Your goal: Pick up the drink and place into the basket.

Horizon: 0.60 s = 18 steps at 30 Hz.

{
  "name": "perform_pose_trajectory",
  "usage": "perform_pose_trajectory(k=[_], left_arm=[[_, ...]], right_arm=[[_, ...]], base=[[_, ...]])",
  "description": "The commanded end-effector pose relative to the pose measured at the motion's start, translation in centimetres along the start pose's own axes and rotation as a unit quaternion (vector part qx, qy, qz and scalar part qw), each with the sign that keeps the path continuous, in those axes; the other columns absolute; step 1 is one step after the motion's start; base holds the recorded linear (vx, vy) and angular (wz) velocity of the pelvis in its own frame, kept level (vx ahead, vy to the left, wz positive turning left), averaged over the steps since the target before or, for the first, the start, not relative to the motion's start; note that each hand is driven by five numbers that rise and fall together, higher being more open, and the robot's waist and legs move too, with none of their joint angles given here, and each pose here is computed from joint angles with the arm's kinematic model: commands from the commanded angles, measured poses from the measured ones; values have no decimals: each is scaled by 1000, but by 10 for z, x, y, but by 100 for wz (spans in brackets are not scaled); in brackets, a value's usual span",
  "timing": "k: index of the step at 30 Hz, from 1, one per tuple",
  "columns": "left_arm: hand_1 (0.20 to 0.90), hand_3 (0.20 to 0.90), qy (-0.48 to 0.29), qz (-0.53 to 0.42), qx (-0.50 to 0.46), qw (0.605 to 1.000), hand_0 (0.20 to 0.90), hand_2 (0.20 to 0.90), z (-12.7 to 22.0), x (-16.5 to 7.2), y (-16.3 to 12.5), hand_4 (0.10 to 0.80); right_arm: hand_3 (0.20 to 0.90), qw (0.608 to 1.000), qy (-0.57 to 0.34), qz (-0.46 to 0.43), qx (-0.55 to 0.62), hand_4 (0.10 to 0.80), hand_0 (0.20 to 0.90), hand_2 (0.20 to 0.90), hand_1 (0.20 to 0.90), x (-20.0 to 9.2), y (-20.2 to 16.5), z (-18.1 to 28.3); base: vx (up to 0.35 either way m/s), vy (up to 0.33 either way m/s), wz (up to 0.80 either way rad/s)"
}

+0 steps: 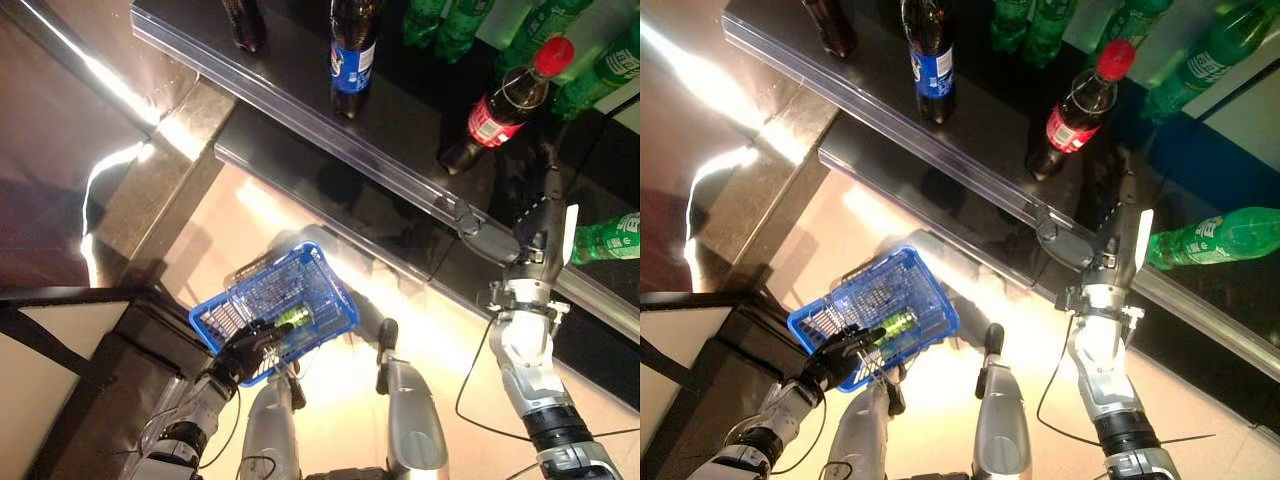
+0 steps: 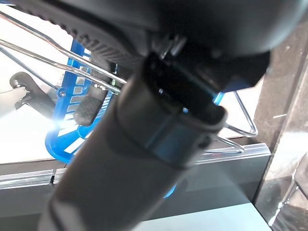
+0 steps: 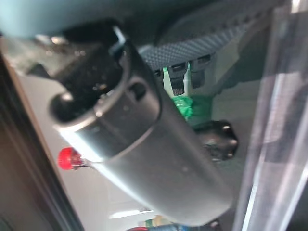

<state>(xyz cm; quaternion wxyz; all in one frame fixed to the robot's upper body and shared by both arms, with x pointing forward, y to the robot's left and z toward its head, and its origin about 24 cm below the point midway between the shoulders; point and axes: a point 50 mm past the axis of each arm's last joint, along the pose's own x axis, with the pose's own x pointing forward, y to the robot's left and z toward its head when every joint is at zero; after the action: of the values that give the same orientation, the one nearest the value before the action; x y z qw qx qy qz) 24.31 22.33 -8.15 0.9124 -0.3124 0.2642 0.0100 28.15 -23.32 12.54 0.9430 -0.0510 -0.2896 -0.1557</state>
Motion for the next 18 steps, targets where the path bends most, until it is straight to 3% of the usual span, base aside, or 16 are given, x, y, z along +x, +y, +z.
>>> perform_pose_trajectory(k=[1,11,18], left_arm=[[300,200,0,-22,-18,1000,300,300,-10,-13,10,100],[300,200,23,-1,-46,999,300,300,-18,-20,22,100],[300,200,19,-36,-111,993,300,300,-23,-23,20,100]], right_arm=[[900,985,-168,-32,32,800,900,900,900,32,-14,60],[900,982,-183,-29,30,800,900,900,900,41,-15,68],[900,981,-191,-11,30,800,900,900,900,45,-11,71]], base=[[0,0,0],[0,0,0],[0,0,0]])
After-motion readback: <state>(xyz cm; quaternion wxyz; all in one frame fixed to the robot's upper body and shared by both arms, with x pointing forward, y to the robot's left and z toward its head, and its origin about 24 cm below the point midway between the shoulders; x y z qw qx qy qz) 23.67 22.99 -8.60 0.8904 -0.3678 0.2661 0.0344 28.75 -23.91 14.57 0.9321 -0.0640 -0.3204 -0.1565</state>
